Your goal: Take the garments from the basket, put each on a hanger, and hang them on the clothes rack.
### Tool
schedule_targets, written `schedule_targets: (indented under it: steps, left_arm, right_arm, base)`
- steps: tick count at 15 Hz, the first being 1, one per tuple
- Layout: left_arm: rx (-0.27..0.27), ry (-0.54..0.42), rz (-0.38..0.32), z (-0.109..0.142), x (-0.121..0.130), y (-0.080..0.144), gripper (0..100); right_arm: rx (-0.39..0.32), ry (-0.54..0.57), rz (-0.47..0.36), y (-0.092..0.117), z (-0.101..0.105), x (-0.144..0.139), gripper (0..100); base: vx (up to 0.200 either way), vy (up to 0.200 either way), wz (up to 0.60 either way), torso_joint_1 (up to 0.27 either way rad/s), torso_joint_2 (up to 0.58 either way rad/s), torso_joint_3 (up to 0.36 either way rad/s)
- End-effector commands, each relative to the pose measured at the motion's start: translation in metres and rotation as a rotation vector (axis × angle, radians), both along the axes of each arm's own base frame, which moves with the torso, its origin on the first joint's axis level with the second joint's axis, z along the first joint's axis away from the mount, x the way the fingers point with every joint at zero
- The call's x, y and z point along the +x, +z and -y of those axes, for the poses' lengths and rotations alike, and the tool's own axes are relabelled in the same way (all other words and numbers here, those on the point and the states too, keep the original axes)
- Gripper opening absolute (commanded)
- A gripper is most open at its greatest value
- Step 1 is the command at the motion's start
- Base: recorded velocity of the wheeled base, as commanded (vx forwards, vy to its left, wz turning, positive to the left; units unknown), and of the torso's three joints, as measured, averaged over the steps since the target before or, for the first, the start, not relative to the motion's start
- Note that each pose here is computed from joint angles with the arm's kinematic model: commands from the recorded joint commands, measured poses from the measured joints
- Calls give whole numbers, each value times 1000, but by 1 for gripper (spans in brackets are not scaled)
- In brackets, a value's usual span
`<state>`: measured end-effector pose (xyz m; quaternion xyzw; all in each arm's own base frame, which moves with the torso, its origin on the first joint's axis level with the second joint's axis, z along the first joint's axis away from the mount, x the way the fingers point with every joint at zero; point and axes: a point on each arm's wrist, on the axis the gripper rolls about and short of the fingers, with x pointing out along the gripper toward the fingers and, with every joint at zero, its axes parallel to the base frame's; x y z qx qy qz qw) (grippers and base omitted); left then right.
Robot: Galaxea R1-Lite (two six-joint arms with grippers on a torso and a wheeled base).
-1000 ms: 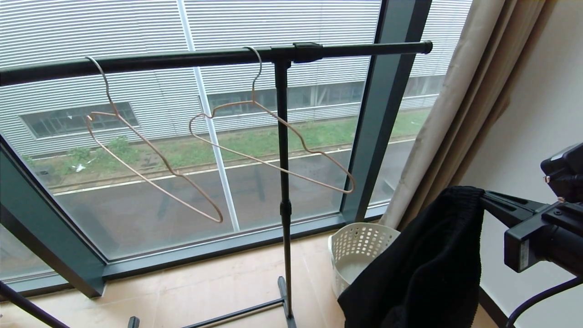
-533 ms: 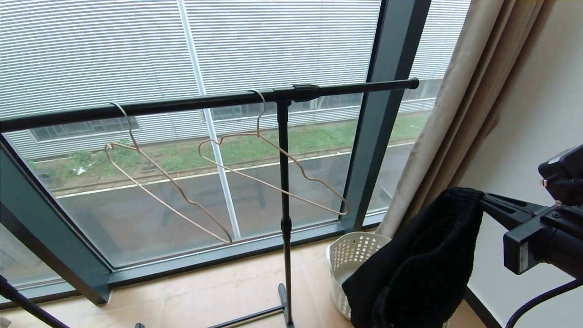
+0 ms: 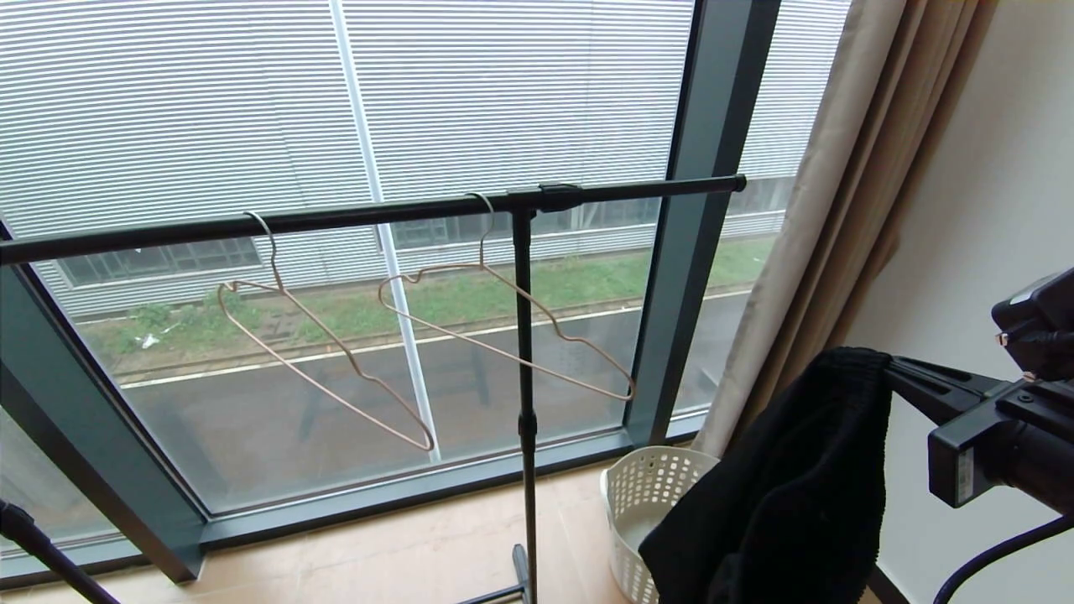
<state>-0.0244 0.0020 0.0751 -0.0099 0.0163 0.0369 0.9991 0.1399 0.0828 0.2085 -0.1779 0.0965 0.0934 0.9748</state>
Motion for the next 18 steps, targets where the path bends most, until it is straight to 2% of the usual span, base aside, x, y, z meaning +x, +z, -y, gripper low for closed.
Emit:
schedule_targets:
  steps: [1, 4, 10, 14, 18]
  left_arm:
    - [0, 0, 0, 0, 0, 0, 100]
    - [0, 3, 1, 0, 0, 0, 100]
    - [0, 3, 1, 0, 0, 0, 100]
    - [1, 3, 1, 0, 0, 0, 100]
    - [0, 3, 1, 0, 0, 0, 100]
  right_arm:
    - [-2, 0, -2, 0, 0, 1, 0]
    - [-3, 0, -3, -1, 0, 0, 0]
    - [1, 2, 3, 0, 1, -2, 0]
    - [0, 2, 0, -1, 1, -2, 0]
    - [0, 2, 0, -1, 1, -2, 0]
  base:
    - [0, 0, 0, 0, 0, 0]
    - [0, 0, 0, 0, 0, 0]
    - [0, 0, 600, 6, 2, 4]
    - [0, 0, 0, 0, 0, 0]
    - [-200, 0, 0, 6, 2, -1]
